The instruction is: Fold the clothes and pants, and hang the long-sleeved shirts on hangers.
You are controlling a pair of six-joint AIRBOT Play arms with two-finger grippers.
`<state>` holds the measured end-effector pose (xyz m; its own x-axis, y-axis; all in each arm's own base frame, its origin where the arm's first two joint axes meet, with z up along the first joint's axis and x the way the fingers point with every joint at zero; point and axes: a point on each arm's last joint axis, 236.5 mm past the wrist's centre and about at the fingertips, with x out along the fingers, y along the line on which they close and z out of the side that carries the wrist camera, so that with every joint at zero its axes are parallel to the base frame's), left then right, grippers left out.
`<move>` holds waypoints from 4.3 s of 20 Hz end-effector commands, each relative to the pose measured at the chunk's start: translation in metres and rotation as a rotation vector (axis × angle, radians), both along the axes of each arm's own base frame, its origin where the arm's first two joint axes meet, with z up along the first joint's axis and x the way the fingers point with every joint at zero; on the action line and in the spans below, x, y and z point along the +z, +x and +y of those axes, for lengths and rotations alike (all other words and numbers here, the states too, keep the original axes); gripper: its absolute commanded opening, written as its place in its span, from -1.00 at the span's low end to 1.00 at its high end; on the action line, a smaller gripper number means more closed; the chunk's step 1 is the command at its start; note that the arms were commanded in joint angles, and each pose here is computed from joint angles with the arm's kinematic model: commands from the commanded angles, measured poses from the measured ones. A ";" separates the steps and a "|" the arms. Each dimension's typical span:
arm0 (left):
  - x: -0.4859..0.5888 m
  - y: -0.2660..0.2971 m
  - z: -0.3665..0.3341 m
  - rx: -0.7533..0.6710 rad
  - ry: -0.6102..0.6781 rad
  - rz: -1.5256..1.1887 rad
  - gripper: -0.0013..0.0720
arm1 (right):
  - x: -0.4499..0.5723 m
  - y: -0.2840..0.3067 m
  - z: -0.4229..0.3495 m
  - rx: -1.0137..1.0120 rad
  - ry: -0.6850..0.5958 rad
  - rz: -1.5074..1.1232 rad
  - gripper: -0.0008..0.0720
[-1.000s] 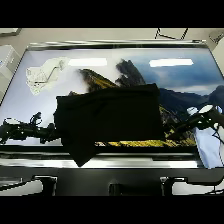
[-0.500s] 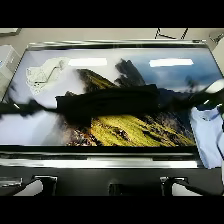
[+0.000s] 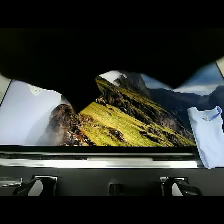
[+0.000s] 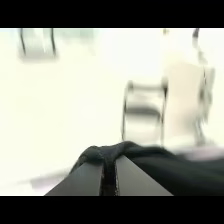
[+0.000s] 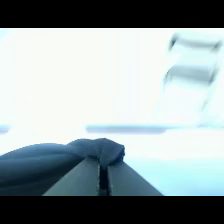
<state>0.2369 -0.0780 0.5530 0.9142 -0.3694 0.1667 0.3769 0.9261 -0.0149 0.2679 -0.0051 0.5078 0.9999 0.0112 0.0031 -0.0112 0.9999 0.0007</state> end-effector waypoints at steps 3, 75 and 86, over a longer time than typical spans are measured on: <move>0.065 -0.080 -0.014 0.058 -0.046 -0.265 -0.90 | 0.056 -0.091 -0.010 -0.131 -0.026 -0.230 -0.87; -0.652 -0.084 -0.043 -0.318 -0.425 2.045 0.35 | -0.545 -0.030 -0.062 -0.159 0.508 1.904 0.70; -0.673 -0.075 -0.055 -0.220 -0.302 2.003 -0.90 | -0.569 -0.056 -0.054 -0.164 0.509 1.961 0.74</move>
<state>0.1583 -0.1350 -0.1154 -0.2089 -0.6557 -0.7256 -0.2988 0.7493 -0.5910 0.2271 -0.0657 -0.0462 -0.3182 0.2742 -0.9075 0.4185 0.8995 0.1251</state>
